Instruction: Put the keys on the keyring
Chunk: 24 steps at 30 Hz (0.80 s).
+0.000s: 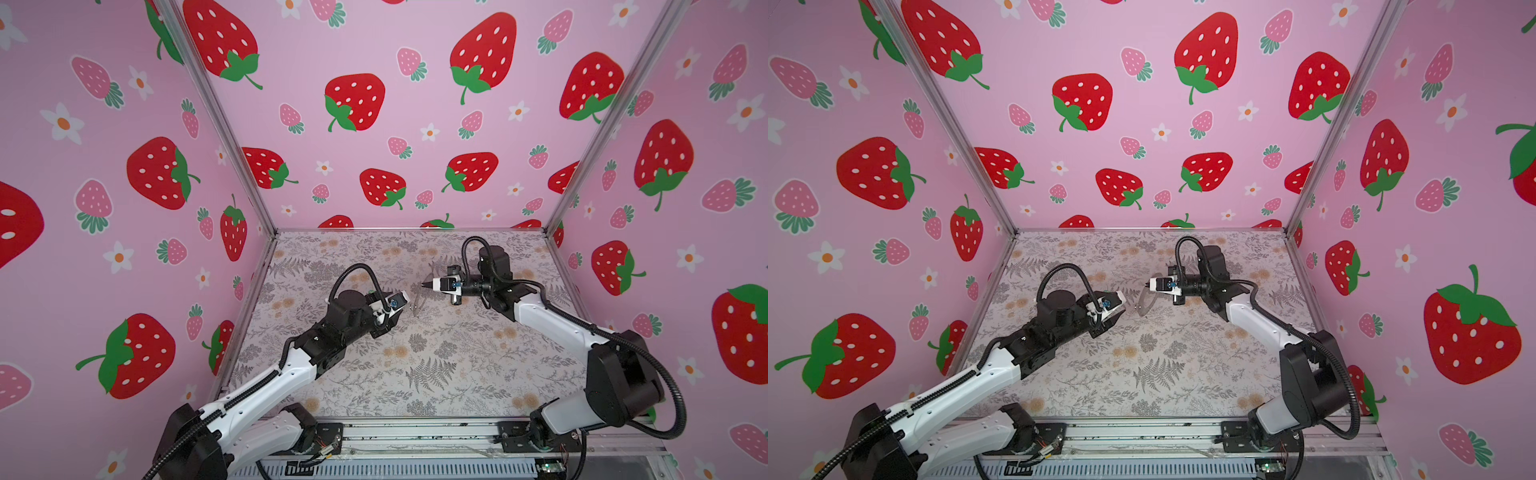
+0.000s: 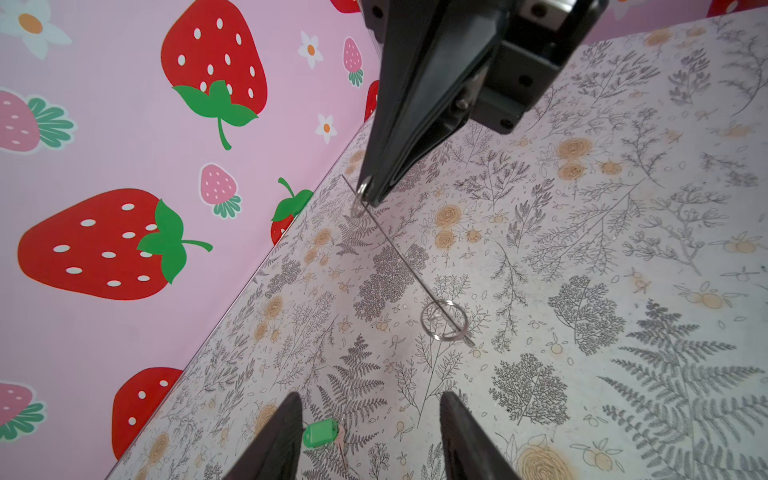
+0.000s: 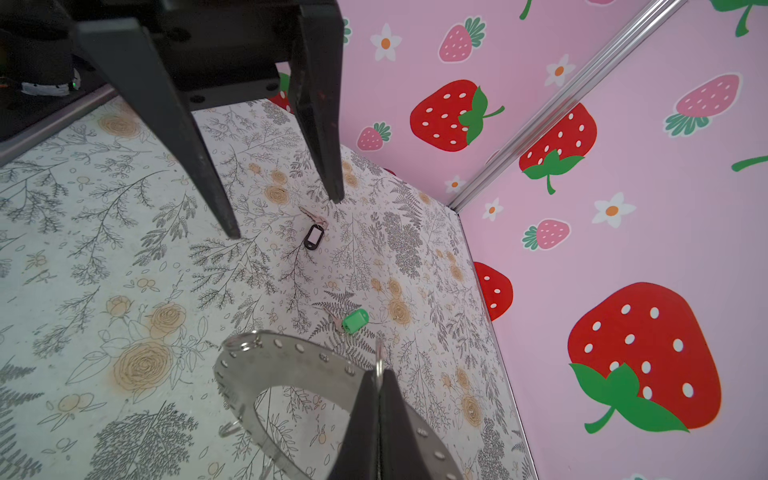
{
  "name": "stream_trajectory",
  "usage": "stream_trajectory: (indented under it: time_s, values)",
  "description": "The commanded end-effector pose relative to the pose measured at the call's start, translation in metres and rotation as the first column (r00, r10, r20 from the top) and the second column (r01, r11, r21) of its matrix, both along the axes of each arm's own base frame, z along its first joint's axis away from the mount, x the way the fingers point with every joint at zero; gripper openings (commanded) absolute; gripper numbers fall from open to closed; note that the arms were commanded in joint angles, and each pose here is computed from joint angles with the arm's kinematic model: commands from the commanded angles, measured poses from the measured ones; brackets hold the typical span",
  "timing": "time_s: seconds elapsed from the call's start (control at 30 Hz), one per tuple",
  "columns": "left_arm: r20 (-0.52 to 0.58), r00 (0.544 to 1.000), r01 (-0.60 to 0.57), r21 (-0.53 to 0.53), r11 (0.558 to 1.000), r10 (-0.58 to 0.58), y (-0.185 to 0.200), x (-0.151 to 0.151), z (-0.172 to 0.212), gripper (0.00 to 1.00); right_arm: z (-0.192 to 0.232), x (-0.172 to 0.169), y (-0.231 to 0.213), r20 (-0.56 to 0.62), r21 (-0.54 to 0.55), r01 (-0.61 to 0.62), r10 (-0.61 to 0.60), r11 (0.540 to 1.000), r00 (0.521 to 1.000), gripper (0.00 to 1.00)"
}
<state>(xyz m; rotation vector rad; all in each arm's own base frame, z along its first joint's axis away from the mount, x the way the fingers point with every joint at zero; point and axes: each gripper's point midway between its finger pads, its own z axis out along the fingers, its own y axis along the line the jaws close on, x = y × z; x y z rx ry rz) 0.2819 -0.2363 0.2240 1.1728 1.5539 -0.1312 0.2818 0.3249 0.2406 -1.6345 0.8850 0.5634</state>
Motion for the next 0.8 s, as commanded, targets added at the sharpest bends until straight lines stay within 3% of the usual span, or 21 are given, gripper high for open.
stream_trajectory:
  time_s: [0.0,0.3,0.43,0.77]
  values:
    - [0.079,0.997,0.010,-0.001,1.000,-0.010,-0.006,0.006,0.021,0.53,0.009,-0.007,-0.003,0.099,0.016,-0.027,0.026,1.000,0.995,0.05]
    - [0.172,0.985,0.005,0.128,0.992,-0.027,-0.021,0.015,0.028,0.42,-0.001,-0.021,-0.006,0.279,-0.031,-0.033,0.040,0.999,0.959,0.05]
    - [0.194,0.978,0.055,0.114,0.992,-0.077,-0.029,0.010,0.033,0.37,-0.002,-0.025,-0.006,0.358,-0.048,-0.032,0.047,0.998,0.933,0.05]
    - [0.202,0.966,0.141,0.109,0.984,-0.161,-0.044,0.004,0.038,0.28,-0.001,-0.031,-0.004,0.383,-0.055,-0.041,0.059,0.998,0.922,0.05]
